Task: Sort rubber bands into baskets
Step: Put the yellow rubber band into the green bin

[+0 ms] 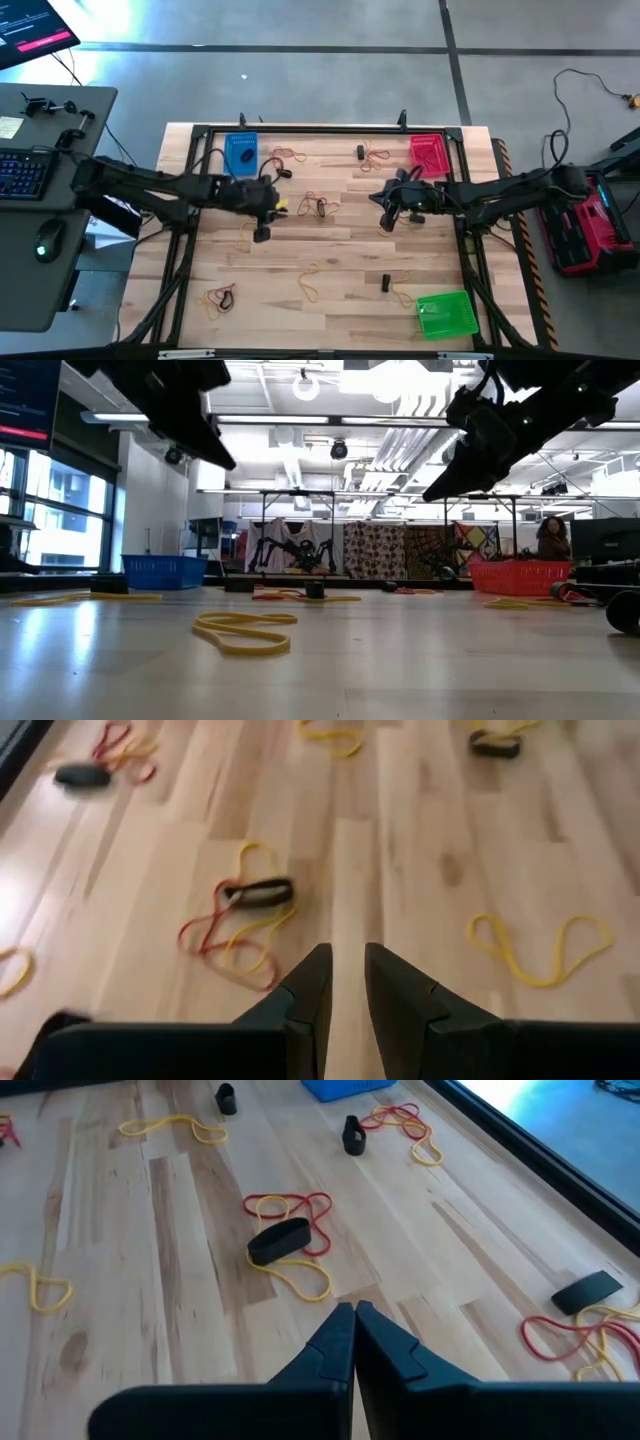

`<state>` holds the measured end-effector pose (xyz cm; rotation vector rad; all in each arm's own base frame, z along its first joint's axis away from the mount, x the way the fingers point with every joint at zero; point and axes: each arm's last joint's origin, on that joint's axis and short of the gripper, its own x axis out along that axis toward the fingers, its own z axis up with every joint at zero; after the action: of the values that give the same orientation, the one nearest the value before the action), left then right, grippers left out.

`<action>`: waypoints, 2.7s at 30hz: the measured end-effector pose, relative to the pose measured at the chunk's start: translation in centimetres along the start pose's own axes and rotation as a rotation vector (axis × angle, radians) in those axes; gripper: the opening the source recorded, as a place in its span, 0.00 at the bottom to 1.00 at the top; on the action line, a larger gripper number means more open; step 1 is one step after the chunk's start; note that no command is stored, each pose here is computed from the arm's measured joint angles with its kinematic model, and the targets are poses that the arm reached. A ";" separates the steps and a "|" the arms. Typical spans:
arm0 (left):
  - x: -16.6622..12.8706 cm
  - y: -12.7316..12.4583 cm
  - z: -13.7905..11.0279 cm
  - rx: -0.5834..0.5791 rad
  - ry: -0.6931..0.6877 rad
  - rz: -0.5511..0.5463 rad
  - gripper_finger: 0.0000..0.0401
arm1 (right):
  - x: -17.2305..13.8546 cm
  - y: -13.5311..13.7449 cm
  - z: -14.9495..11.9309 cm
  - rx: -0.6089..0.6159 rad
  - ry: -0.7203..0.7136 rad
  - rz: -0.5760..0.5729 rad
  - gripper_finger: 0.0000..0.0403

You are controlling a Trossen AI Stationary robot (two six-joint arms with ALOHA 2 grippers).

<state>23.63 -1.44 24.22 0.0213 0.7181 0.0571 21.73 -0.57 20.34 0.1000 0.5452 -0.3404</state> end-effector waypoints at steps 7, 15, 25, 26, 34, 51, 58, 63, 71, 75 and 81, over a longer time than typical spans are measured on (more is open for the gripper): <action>0.6 -1.5 0.5 0.008 -0.056 -0.023 0.13 | 1.9 0.5 -0.5 -0.030 0.013 -0.012 0.00; 3.6 -2.4 1.0 0.008 -0.115 -0.042 0.13 | 2.4 0.5 -0.8 -0.036 0.017 -0.062 0.03; 6.8 -3.0 1.5 0.061 -0.214 -0.085 0.01 | 2.5 0.9 -0.3 -0.034 -0.021 0.041 0.30; 7.0 -3.1 1.6 0.066 -0.227 -0.085 0.00 | 2.5 0.9 -0.2 -0.023 -0.032 0.053 0.31; 7.4 -3.2 2.0 0.087 -0.281 -0.084 0.00 | 4.0 1.3 -0.5 -0.034 -0.046 0.062 0.35; 6.9 -2.2 -3.7 -0.020 -0.525 -0.100 0.00 | 6.4 2.3 0.5 -0.101 -0.040 0.098 0.36; 5.9 -1.6 -4.6 -0.012 -0.534 -0.083 0.00 | 8.9 2.3 1.9 -0.127 0.089 0.067 0.44; 5.7 -1.5 -5.0 0.008 -0.524 -0.080 0.00 | 11.3 2.7 2.3 -0.164 0.189 0.084 0.51; 5.8 -1.1 -5.6 0.011 -0.510 -0.063 0.00 | 14.7 2.1 2.8 -0.273 0.329 0.170 0.53; 5.8 -1.0 -6.0 -0.011 -0.499 -0.067 0.00 | 16.0 1.2 2.7 -0.294 0.388 0.204 0.53; 5.8 -1.1 -6.1 -0.030 -0.497 -0.074 0.00 | 17.0 0.1 1.8 -0.292 0.435 0.206 0.53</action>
<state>24.05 -2.18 15.82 -0.0197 0.2203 -0.0092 36.28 -5.76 12.98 -0.0542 1.0013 -0.0318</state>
